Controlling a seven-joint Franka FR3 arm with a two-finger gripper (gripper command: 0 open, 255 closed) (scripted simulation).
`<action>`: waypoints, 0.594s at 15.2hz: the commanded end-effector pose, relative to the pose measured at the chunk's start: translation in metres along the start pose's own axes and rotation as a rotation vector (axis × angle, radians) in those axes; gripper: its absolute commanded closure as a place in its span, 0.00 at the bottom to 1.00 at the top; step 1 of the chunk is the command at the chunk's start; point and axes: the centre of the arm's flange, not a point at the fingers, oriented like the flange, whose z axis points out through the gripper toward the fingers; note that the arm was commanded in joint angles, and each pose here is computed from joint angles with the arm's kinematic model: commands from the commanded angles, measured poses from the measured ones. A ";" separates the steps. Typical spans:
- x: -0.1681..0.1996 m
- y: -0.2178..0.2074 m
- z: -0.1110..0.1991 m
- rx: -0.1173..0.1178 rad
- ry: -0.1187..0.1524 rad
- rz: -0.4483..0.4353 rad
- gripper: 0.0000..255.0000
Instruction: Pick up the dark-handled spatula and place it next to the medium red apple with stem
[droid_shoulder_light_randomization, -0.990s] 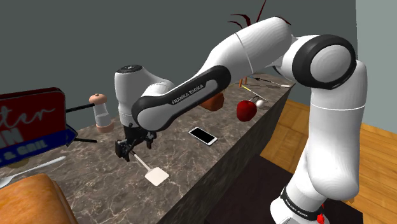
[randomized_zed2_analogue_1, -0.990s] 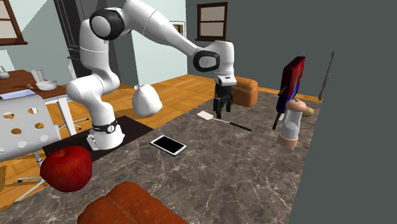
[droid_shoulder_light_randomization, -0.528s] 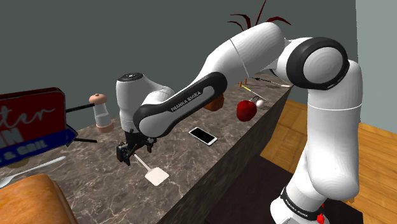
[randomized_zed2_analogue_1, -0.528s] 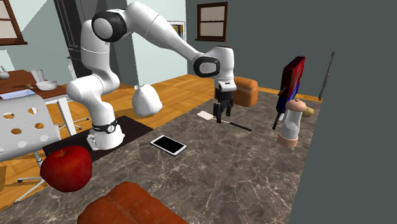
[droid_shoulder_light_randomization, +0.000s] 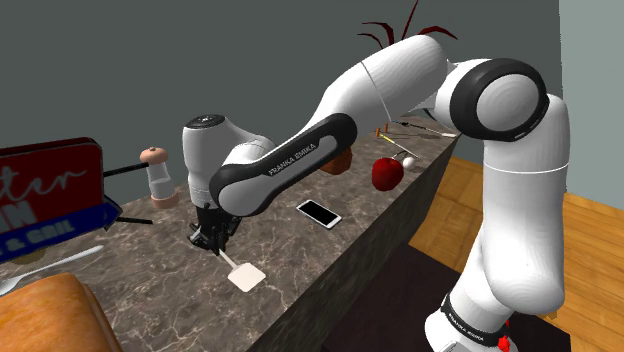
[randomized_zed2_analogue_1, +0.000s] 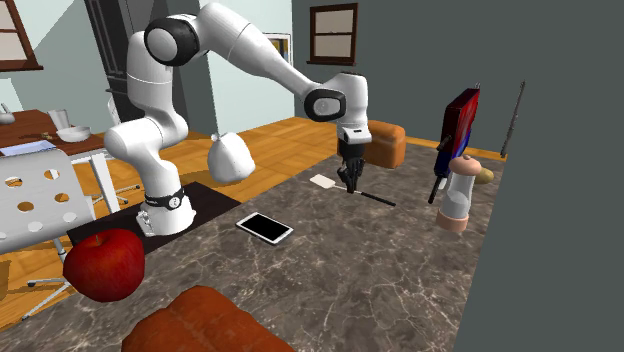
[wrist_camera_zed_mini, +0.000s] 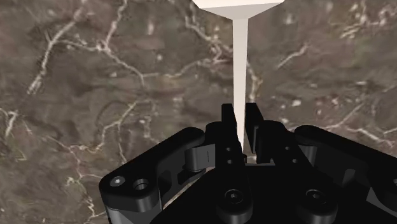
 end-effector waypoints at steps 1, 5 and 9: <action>0.000 0.000 0.000 0.000 0.000 0.000 1.00; 0.000 0.000 0.000 0.000 0.000 0.000 1.00; 0.001 0.000 -0.016 0.000 0.000 0.000 1.00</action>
